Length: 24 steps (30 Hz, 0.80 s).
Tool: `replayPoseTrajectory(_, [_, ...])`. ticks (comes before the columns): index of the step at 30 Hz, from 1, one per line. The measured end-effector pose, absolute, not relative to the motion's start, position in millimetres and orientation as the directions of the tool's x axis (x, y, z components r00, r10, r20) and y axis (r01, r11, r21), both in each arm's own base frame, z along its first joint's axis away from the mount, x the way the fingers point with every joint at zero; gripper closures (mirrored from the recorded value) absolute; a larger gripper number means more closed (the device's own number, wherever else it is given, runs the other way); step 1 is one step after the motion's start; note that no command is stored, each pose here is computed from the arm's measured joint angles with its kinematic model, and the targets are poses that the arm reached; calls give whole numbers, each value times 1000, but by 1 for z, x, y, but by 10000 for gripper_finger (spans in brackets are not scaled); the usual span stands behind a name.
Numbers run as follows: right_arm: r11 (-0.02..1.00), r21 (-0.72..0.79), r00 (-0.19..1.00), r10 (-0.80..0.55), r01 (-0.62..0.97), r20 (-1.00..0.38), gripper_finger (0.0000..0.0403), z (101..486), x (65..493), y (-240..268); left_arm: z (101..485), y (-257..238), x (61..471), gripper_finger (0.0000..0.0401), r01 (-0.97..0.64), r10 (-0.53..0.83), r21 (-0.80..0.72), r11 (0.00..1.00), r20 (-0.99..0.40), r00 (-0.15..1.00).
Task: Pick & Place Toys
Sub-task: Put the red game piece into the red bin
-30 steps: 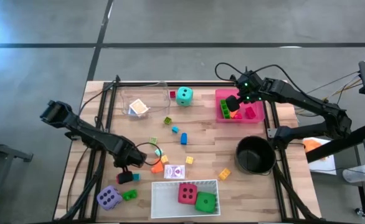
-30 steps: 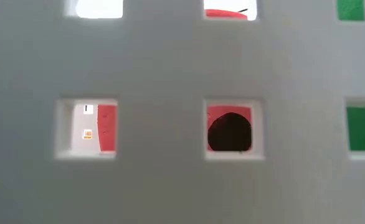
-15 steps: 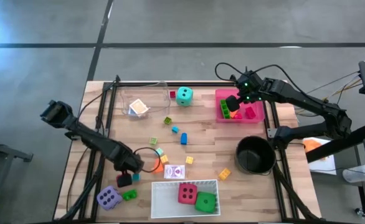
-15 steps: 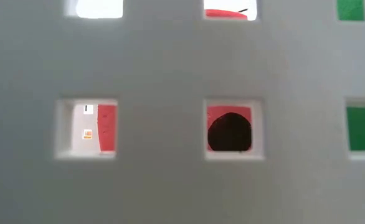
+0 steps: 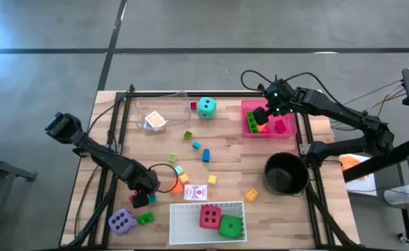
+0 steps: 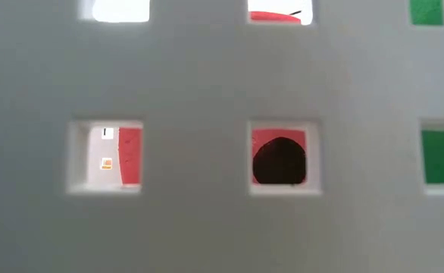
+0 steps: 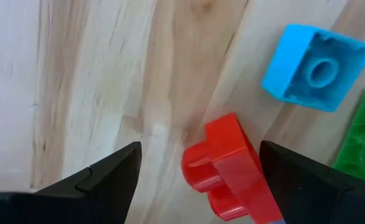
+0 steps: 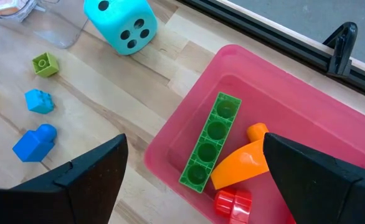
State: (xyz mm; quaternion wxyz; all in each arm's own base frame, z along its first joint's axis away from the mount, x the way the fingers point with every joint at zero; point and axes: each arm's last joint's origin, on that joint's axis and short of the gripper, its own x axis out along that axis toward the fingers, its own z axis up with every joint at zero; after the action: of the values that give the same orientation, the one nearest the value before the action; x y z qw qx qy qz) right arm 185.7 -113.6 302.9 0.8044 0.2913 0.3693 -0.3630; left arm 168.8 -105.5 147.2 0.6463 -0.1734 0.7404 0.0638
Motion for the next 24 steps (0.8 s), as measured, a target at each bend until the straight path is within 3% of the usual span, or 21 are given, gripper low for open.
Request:
replayPoseTrajectory(11, [567, 201, 464, -369, 799, -806, 37, 303, 186, -114, 138, -101, 160, 91, -344, -175, -112, 932, -972, -158])
replayPoseTrajectory(24, [567, 200, 463, -369, 799, -806, 37, 303, 186, -114, 135, -100, 158, 308, -376, -174, -101, 921, -971, -166])
